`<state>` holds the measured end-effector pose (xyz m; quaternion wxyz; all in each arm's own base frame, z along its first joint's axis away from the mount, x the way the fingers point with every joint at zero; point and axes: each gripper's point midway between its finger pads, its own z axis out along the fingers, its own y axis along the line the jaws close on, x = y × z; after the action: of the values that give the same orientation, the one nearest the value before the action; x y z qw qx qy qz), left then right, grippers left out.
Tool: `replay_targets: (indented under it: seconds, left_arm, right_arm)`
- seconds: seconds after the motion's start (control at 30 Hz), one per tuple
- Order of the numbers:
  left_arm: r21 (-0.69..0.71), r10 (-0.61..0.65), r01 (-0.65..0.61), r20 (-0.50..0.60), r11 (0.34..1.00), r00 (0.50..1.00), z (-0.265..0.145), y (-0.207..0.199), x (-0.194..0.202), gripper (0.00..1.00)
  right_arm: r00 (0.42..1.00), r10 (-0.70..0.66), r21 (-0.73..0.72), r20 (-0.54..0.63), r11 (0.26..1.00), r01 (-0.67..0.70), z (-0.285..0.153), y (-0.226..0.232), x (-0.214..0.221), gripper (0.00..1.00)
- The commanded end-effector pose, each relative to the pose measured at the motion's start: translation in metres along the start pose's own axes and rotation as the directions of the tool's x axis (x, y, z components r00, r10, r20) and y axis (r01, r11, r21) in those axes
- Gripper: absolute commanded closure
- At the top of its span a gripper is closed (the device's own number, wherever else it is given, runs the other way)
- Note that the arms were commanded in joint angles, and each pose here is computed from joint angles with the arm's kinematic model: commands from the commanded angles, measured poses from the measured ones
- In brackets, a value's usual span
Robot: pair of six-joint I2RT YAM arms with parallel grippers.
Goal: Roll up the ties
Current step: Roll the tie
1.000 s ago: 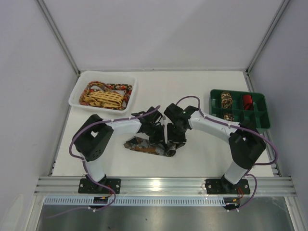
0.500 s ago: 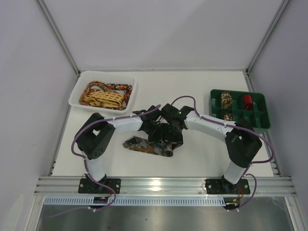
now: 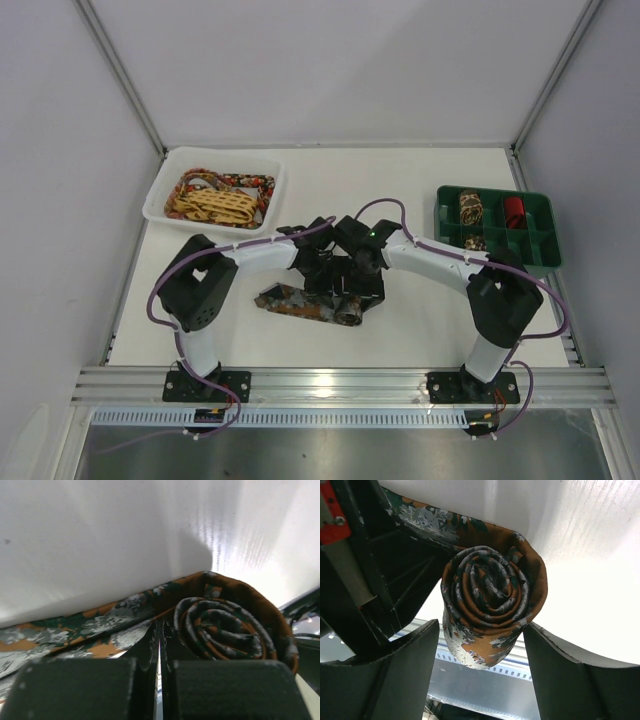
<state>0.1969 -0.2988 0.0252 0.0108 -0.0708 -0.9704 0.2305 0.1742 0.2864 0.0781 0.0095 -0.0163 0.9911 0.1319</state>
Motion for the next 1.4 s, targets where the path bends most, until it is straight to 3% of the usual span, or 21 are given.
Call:
replay_targets:
  seconds: [0.0, 0.47, 0.7, 1.0, 1.07, 1.13, 1.37]
  left_arm:
    - [-0.071, 0.050, -0.044, 0.092, 0.997, 0.995, -0.011, 0.005, -0.021, 1.00]
    - [-0.114, 0.005, 0.022, 0.236, 0.993, 0.972, -0.063, 0.043, -0.040, 0.90]
    - [-0.100, -0.067, 0.098, 0.276, 0.990, 0.959, -0.084, 0.069, -0.042, 0.90]
    - [-0.059, -0.082, 0.103, 0.280, 0.993, 0.957, -0.093, 0.064, -0.038, 0.92]
    - [-0.022, -0.093, 0.101, 0.255, 0.995, 0.963, -0.090, 0.058, -0.035, 0.94]
    - [0.014, -0.105, 0.105, 0.235, 0.994, 0.966, -0.087, 0.053, -0.032, 0.97]
    - [0.113, -0.130, 0.110, 0.193, 0.987, 0.972, -0.085, 0.036, -0.021, 0.98]
  right_arm:
    - [0.999, -0.042, -0.076, 0.024, 0.996, 0.043, -0.020, 0.021, -0.001, 0.25]
    - [0.998, -0.054, -0.139, 0.045, 0.989, 0.059, -0.030, 0.033, -0.002, 0.26]
    - [0.998, -0.055, -0.232, 0.042, 0.971, 0.064, -0.011, 0.053, -0.011, 0.33]
    - [0.998, -0.055, -0.314, 0.006, 0.948, 0.054, 0.029, 0.076, -0.023, 0.47]
    - [0.999, -0.044, -0.354, -0.002, 0.934, 0.040, 0.034, 0.080, -0.023, 0.65]
    - [1.000, -0.018, -0.363, -0.020, 0.932, 0.009, 0.038, 0.074, -0.021, 0.74]
    - [0.999, 0.014, -0.420, 0.031, 0.907, 0.001, 0.022, 0.071, -0.027, 0.74]
